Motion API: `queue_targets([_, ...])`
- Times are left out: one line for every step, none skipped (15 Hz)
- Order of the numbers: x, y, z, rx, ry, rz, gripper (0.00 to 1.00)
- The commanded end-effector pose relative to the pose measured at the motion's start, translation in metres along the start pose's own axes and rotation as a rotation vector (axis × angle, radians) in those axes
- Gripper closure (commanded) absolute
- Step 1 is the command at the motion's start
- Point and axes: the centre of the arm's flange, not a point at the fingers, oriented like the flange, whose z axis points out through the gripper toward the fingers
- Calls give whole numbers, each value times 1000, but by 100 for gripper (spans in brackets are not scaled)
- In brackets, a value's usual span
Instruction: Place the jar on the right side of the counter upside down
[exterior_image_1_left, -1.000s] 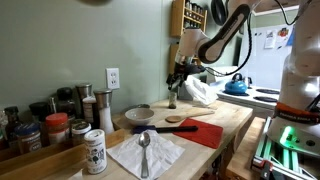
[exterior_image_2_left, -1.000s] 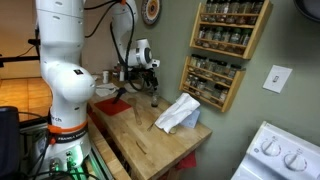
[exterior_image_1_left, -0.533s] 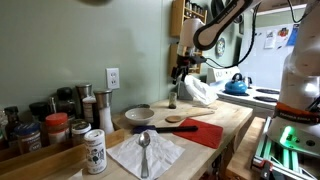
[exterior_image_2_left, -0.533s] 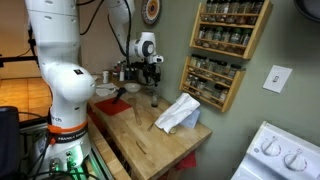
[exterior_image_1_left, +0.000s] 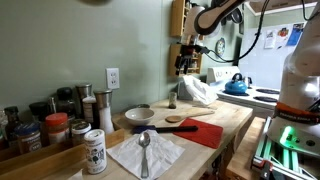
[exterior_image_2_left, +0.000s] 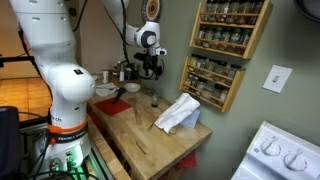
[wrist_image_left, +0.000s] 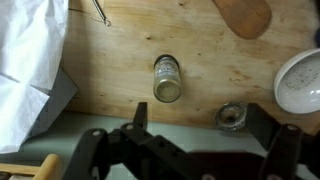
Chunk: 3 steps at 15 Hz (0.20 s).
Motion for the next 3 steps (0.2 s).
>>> queue_targets([0, 0, -3, 2, 6, -5, 0])
queue_targets([0, 0, -4, 3, 9, -8, 0])
queue_targets([0, 0, -5, 3, 10, -9, 0])
